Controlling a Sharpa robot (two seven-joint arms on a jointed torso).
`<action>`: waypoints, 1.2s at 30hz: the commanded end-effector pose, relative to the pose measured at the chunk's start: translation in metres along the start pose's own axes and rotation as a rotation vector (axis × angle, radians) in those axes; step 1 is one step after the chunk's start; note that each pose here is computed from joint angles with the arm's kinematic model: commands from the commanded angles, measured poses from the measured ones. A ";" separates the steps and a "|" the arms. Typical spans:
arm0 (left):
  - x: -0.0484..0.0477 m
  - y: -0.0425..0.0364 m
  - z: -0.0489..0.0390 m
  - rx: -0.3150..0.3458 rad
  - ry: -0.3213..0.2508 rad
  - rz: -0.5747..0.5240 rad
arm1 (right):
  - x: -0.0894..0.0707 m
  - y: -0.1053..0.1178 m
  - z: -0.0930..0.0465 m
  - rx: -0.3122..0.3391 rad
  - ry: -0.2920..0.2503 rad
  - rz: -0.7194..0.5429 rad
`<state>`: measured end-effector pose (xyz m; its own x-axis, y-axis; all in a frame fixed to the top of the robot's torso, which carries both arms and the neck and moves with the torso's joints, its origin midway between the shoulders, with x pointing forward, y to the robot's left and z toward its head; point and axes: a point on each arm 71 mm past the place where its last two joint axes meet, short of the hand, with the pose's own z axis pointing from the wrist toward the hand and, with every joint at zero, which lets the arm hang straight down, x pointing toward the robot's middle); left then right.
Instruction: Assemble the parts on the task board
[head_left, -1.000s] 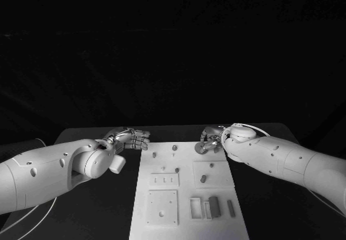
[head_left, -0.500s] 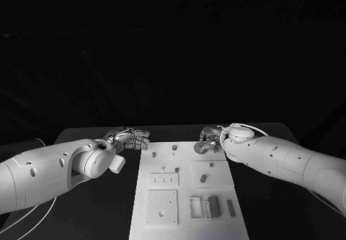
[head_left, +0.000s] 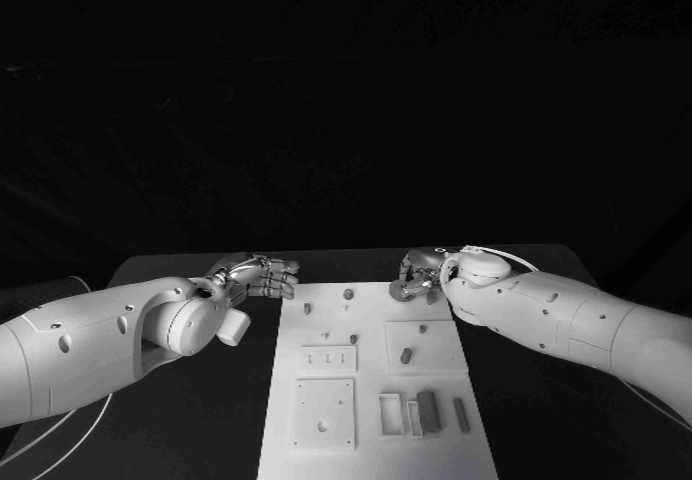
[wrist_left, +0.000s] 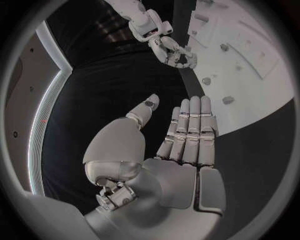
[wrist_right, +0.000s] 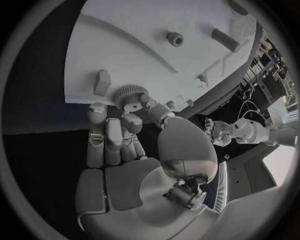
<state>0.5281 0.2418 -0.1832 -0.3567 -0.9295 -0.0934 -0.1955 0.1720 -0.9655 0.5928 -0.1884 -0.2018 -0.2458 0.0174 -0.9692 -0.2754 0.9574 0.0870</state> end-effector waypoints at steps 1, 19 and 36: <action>0.0020 -0.0017 -0.0001 0.011 0.016 0.000 | -0.003 0.002 -0.002 -0.005 -0.048 -0.017; 0.0017 -0.0016 -0.0021 0.011 0.015 -0.001 | -0.018 0.015 -0.009 -0.042 -0.095 -0.026; 0.0005 -0.0014 -0.0031 0.011 0.007 0.001 | -0.022 0.071 -0.020 -0.201 -0.218 -0.099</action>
<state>0.5255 0.2438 -0.1828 -0.3569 -0.9296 -0.0917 -0.1966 0.1707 -0.9655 0.5626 -0.1326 -0.1748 -0.0884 0.0204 -0.9959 -0.4466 0.8929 0.0580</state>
